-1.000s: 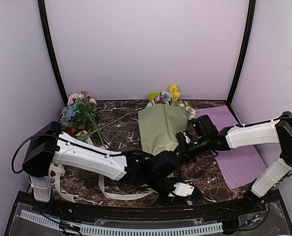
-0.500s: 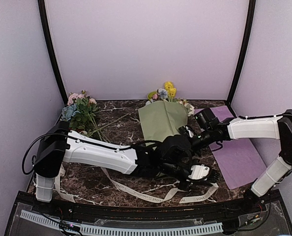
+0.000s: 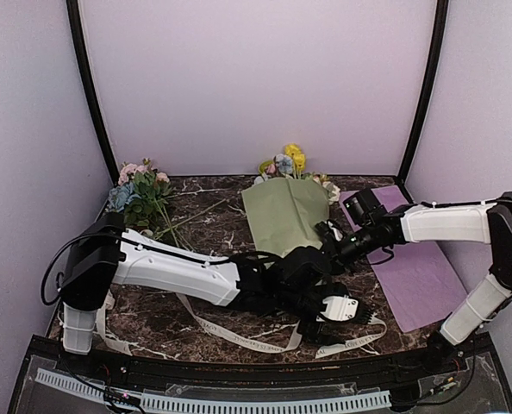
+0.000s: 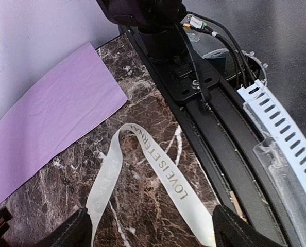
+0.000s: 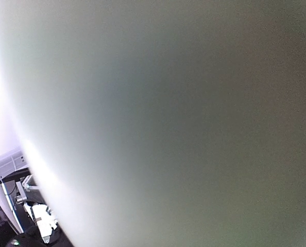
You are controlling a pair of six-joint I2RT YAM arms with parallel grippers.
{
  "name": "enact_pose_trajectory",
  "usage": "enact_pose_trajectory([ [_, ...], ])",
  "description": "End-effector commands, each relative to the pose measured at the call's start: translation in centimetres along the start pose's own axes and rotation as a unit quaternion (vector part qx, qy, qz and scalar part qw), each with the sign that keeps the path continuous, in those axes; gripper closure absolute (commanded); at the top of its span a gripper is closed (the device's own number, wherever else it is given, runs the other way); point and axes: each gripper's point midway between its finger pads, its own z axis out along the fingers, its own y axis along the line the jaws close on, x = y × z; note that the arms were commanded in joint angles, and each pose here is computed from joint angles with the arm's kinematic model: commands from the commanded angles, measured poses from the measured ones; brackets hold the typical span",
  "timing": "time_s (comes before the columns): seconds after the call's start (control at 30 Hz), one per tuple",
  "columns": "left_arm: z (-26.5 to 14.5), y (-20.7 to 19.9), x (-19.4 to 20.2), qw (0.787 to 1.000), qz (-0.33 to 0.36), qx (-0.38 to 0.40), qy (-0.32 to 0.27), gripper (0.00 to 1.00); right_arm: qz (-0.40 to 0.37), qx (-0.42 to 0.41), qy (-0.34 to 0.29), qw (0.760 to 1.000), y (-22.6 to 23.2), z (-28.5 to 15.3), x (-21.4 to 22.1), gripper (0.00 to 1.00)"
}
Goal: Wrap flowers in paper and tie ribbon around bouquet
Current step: Place the right side of the ribbon at the center of the board, then pick up the left side of the ribbon at the corner of the board.
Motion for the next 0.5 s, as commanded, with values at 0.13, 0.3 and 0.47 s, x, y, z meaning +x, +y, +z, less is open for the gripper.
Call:
enact_pose_trajectory([
  [0.13, -9.9, -0.8, -2.9, 0.997, -0.071, -0.034, -0.012, 0.2, -0.023, -0.03, -0.022, 0.999, 0.6, -0.2, 0.0, 1.0],
  [0.3, -19.2, 7.0, 7.9, 0.91, -0.354, -0.183, 0.118, 0.37, -0.023, -0.037, -0.021, 0.999, 0.5, -0.1, 0.4, 1.0],
  [0.47, -29.9, 8.0, 21.6, 0.734, -0.546, -0.334, 0.227, 0.44, -0.026, -0.043, -0.023, 0.998, 0.5, 0.0, 0.4, 1.0],
])
